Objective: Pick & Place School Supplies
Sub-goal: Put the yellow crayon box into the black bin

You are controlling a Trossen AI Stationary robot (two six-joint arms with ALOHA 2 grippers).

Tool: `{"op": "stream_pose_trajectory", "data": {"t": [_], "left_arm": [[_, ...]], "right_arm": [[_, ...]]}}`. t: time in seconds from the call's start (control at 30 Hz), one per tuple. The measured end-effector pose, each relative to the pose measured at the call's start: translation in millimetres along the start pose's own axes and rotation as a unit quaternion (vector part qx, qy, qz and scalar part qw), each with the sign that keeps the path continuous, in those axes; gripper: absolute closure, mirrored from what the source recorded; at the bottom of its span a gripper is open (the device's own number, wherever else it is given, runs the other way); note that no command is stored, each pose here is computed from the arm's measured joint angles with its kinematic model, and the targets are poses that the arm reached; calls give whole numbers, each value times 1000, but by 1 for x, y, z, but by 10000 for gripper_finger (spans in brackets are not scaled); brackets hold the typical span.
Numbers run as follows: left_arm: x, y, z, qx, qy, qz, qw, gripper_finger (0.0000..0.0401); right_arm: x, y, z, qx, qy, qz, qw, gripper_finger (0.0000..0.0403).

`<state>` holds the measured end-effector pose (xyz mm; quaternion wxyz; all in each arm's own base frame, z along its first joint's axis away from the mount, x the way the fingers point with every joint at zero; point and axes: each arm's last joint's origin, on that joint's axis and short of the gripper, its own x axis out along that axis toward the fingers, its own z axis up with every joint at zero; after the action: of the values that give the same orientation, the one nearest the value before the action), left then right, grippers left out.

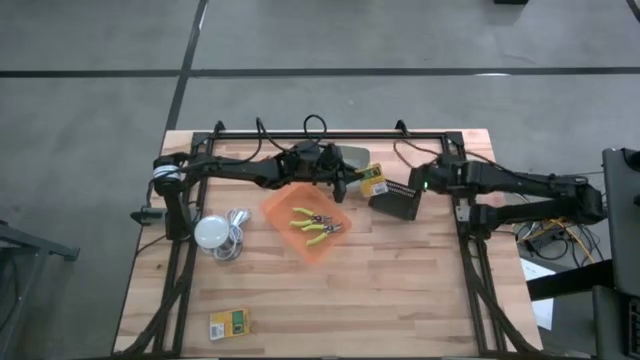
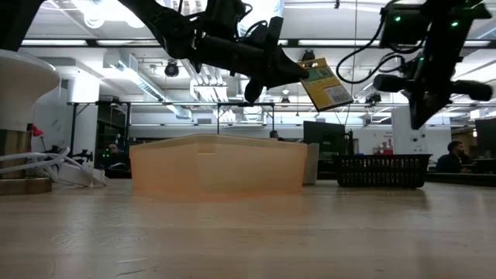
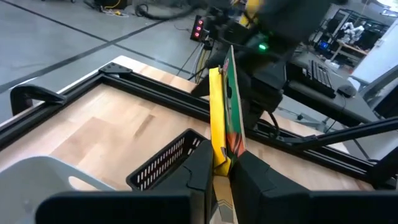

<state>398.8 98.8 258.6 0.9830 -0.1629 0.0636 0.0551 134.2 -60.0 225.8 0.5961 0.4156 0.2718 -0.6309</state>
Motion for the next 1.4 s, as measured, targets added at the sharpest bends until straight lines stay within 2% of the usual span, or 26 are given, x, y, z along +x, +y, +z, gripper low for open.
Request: {"op": "stream_pose_trajectory", "data": {"t": [0.23, 0.4, 0.77, 0.93, 1.13, 1.27, 1.4], "left_arm": [[0, 0, -1, -1, 1, 0, 1000, 362], [0, 0, -1, -1, 1, 0, 1000, 362], [0, 0, -1, 0, 1, 0, 1000, 362], [0, 0, -1, 0, 1, 1, 1000, 362], [0, 0, -1, 1, 3, 1, 1000, 362], [0, 1, -2, 0, 6, -1, 1000, 362], [-1, 0, -3, 0, 8, -5, 1000, 362]], "right_arm": [[26, 14, 31, -2, 54, 138, 989, 385], [48, 3, 39, 30, 74, 113, 990, 385], [98, 6, 18, 16, 178, 93, 980, 385], [108, 16, 11, 14, 236, 144, 961, 385], [104, 36, 0, -6, 256, 214, 943, 385], [96, 45, -12, -26, 304, 240, 922, 385], [88, 51, -25, -34, 322, 241, 915, 385]]}}
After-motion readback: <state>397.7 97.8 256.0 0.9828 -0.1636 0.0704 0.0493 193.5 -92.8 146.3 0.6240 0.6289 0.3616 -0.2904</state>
